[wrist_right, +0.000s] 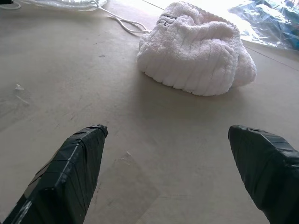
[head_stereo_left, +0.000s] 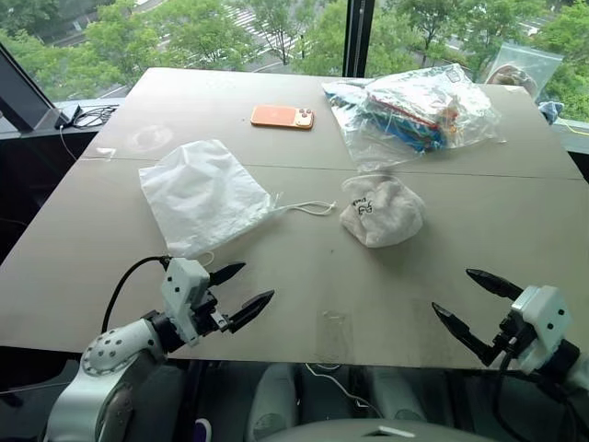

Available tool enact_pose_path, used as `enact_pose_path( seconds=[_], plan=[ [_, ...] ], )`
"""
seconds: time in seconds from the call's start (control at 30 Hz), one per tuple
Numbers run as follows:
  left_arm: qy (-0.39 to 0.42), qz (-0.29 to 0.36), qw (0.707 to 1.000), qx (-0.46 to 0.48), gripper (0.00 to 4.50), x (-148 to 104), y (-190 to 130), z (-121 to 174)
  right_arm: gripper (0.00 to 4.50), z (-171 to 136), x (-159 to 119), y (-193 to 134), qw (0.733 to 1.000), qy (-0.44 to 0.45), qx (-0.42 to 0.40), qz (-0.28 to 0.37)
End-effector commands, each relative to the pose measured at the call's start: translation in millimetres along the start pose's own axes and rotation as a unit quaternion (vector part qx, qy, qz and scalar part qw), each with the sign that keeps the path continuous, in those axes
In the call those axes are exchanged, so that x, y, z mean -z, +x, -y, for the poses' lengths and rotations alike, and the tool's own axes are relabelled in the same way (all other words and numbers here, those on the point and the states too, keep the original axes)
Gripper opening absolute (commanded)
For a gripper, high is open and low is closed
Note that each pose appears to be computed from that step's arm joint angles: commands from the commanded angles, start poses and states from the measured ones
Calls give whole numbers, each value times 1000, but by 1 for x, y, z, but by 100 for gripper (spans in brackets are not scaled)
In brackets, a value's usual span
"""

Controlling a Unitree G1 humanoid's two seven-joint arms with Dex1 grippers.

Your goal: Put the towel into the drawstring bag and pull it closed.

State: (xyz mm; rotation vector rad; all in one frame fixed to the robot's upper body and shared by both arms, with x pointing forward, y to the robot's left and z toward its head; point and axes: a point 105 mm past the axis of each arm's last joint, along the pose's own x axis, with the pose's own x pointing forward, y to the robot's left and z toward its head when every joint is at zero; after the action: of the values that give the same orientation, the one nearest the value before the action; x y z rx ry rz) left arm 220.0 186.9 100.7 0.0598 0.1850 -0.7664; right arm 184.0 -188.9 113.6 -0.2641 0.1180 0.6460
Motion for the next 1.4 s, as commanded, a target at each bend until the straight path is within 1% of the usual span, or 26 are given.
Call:
enact_pose_path(
  seconds=[0.03,0.13,0.2,0.23,0.3,0.33,0.4,0.43,0.5,0.53,0.6,0.67,0.73,0.87,1.07,1.1,1.17,1.23,1.27,1.3,1.37,1.4],
  plan=[
    [29,36,999,-13,447,-19,6,-1,450,-7,-19,4,999,-23,-12,42],
    [38,63,996,-55,447,-35,17,-12,450,-26,-47,12,992,-56,-50,104],
    [64,59,993,-83,447,-40,20,-19,450,-38,-57,13,986,-66,-87,124],
    [81,60,990,-99,447,-43,21,-22,450,-44,-60,13,984,-67,-106,128],
    [162,55,973,-154,447,-52,21,-32,450,-56,-62,12,978,-63,-149,129],
    [208,51,960,-180,447,-56,21,-35,450,-60,-62,11,976,-59,-165,126],
    [314,9,923,-222,447,-54,20,-37,450,-65,-60,8,974,-55,-189,115],
    [349,-14,908,-233,447,-50,19,-38,450,-67,-58,7,973,-54,-195,111],
    [415,-50,867,-271,447,-43,13,-43,450,-66,-55,7,973,-55,-196,104],
    [443,-68,850,-276,447,-37,12,-45,450,-65,-54,7,974,-56,-195,102],
    [480,-105,823,-285,447,-23,11,-50,450,-64,-54,8,974,-58,-195,101],
    [491,-120,810,-297,447,-15,10,-54,450,-65,-54,9,973,-60,-197,99],
    [494,-125,798,-320,447,-13,10,-60,450,-64,-55,11,973,-63,-197,99],
    [512,-122,780,-339,447,-14,17,-67,450,-63,-56,15,973,-70,-196,98],
    [524,-114,766,-354,447,-25,34,-82,450,-67,-58,23,974,-67,-189,108],
    [522,-114,769,-351,424,-25,38,-84,450,-67,-58,24,974,-66,-186,109],
    [512,-107,779,-346,358,-28,44,-87,450,-67,-59,27,975,-64,-180,109],
    [482,-108,797,-346,267,-30,48,-90,450,-65,-58,30,978,-58,-172,106],
    [463,-103,809,-347,260,-33,49,-92,450,-64,-58,31,979,-55,-166,103],
    [449,-99,819,-345,188,-37,50,-93,450,-63,-57,33,981,-52,-159,100],
    [404,-100,839,-352,101,-38,50,-99,450,-58,-57,37,985,-47,-138,96],
    [383,-104,846,-356,46,-39,49,-105,450,-56,-56,39,986,-41,-134,92]
  ],
)
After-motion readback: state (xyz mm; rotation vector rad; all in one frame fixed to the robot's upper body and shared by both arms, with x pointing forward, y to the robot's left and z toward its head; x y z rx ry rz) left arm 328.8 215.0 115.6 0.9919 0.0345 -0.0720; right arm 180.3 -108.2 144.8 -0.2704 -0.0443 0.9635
